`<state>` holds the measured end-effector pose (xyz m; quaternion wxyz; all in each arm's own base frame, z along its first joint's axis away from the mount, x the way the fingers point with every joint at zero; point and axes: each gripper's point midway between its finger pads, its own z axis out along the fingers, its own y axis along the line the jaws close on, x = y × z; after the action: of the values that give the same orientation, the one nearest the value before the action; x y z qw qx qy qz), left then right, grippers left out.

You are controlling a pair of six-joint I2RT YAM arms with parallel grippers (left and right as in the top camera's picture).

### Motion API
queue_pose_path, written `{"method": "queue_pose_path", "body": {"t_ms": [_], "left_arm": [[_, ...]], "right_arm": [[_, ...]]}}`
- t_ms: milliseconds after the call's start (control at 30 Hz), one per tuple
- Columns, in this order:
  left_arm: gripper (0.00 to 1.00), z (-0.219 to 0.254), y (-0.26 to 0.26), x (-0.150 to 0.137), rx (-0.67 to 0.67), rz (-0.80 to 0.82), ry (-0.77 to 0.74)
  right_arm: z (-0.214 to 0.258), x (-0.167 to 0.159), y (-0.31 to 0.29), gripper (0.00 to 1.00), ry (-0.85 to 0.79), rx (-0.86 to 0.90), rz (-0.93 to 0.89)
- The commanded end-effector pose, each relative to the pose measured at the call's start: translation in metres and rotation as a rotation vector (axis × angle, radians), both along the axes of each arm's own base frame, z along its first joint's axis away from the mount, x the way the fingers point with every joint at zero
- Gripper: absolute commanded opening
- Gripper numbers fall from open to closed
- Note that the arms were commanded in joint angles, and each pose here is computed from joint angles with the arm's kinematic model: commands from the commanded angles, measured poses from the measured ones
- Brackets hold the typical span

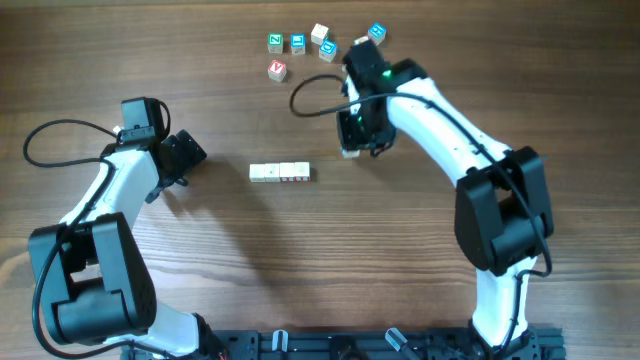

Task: Form a horizontal line
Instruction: 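Carry the block to the right end of the row and set it down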

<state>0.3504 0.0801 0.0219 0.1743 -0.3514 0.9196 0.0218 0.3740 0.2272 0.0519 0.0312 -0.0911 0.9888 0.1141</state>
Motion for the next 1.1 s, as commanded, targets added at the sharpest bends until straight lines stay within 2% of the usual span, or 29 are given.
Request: {"method": "queue_pose_path", "body": {"t_ms": [0, 267, 467, 600, 733, 1067], "left_arm": [[1.00, -0.003, 0.003, -0.003, 0.001, 0.017, 0.010], [1.00, -0.003, 0.003, -0.003, 0.001, 0.017, 0.010], [1.00, -0.004, 0.003, -0.003, 0.001, 0.017, 0.010], [1.00, -0.003, 0.003, -0.003, 0.001, 0.017, 0.010], [1.00, -0.003, 0.003, -0.003, 0.001, 0.017, 0.010], [1.00, -0.003, 0.003, -0.003, 0.001, 0.017, 0.010]], "right_arm": [[-0.015, -0.016, 0.010, 0.23, 0.046, 0.007, -0.035], [-0.038, -0.035, 0.035, 0.24, 0.021, 0.011, 0.018], [-0.038, -0.036, 0.035, 0.47, 0.024, 0.010, 0.017], [-0.038, -0.035, 0.035, 0.50, 0.023, 0.012, 0.011], [-0.038, -0.028, 0.033, 0.55, -0.007, -0.007, -0.014], [-0.033, 0.007, 0.036, 0.57, -0.152, -0.008, -0.095]]}}
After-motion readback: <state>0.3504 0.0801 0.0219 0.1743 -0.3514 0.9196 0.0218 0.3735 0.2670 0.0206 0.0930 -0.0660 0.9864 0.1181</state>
